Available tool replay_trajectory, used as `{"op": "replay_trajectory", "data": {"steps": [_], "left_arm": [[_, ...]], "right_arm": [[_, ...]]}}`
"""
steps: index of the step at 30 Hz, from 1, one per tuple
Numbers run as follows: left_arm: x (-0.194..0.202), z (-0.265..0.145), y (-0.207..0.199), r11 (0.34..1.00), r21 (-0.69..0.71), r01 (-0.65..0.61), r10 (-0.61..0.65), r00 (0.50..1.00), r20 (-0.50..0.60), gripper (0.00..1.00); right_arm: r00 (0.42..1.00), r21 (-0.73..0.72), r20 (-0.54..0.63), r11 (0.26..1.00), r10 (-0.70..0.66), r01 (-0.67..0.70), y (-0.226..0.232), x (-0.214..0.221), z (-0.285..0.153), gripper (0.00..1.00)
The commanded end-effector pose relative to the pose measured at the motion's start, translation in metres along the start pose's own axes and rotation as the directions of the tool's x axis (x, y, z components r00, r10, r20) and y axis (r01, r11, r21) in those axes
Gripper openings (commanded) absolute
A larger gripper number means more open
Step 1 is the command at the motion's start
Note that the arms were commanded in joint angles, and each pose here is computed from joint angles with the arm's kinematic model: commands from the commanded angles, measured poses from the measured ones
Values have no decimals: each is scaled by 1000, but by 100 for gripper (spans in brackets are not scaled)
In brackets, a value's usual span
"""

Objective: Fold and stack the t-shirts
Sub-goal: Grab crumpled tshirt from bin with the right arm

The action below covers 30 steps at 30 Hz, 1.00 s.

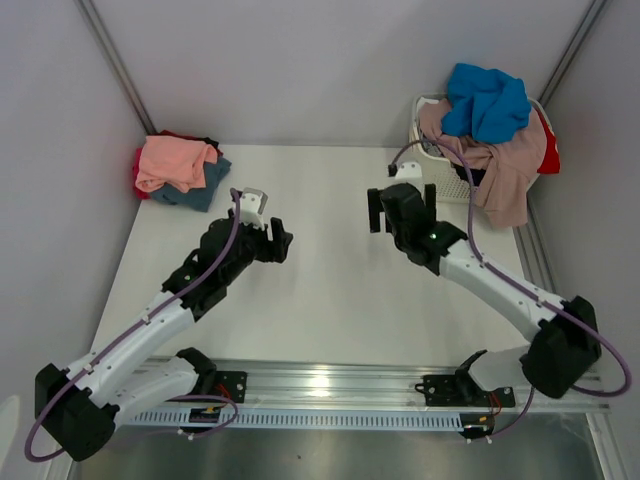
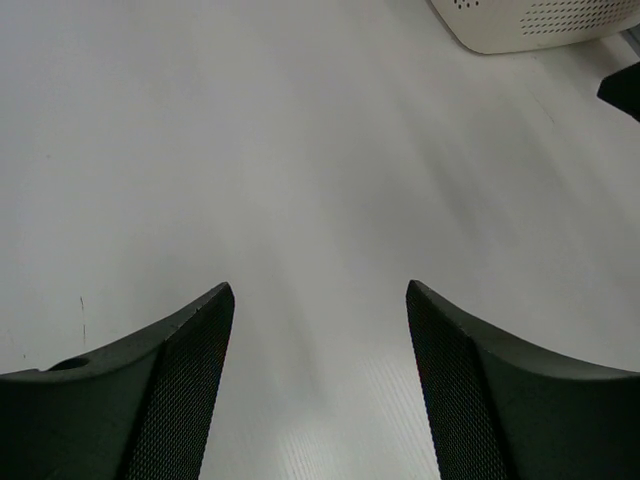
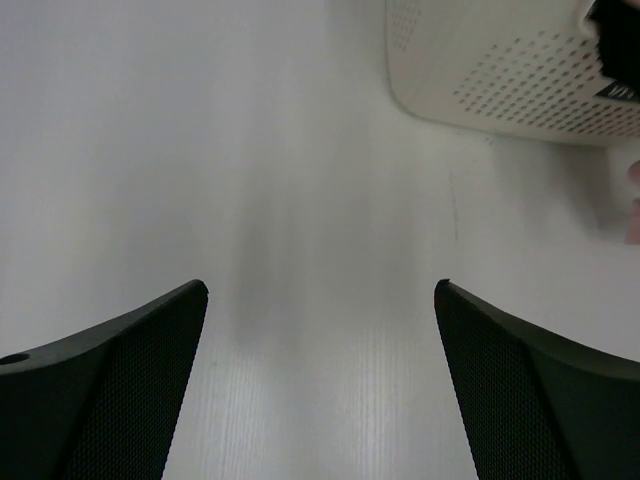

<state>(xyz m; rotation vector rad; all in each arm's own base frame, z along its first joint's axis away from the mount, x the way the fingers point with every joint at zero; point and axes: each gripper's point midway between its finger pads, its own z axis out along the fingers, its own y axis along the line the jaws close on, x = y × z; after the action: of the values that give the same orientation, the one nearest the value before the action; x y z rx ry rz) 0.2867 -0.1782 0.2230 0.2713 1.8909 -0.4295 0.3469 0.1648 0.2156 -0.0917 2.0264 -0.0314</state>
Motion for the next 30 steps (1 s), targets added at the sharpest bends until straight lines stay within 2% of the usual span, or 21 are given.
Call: {"op": "replay_trajectory", "data": {"steps": [1,2,3,4,7,8,14,16,21,24,28,30], "left_arm": [[-9,-1,4,999,-39,-10,11,1000,28,74],[-9,-1,5,999,-44,-10,11,1000,26,73],[-11,-1,5,999,-43,-10,11,999,30,73],[-13,-2,4,999,-42,-4,6,999,35,73],[-15,-6,4,999,-35,2,-1,999,44,73],[-15,-7,4,999,-34,3,-1,999,47,74],[-20,-12,-2,1000,-5,24,-23,998,66,74],[-19,-11,-4,1000,7,29,-30,997,65,73],[-18,-12,-6,999,14,43,-44,997,60,73],[-15,-13,-6,999,13,36,-37,997,62,74],[-15,-12,-3,1000,-9,30,-29,998,57,74],[-14,-12,-2,1000,-15,23,-22,998,55,74]], "right_arm": [[997,184,76,983,-12,-2,-28,-61,16,99],[999,223,27,974,-39,32,-31,-57,30,100],[999,267,31,964,-28,19,-45,-69,38,99],[996,280,82,960,-25,1,-50,-102,37,100],[992,358,117,934,-37,-7,-84,-135,53,100],[989,373,145,927,-13,-42,-94,-155,54,100],[964,527,253,824,83,-209,-187,-205,61,99],[960,567,256,787,114,-244,-207,-204,79,99],[946,586,272,750,174,-306,-223,-202,104,97],[948,586,240,747,211,-314,-231,-185,119,88],[954,599,210,743,216,-300,-233,-170,134,81],[955,598,203,744,218,-297,-233,-168,136,70]]}}
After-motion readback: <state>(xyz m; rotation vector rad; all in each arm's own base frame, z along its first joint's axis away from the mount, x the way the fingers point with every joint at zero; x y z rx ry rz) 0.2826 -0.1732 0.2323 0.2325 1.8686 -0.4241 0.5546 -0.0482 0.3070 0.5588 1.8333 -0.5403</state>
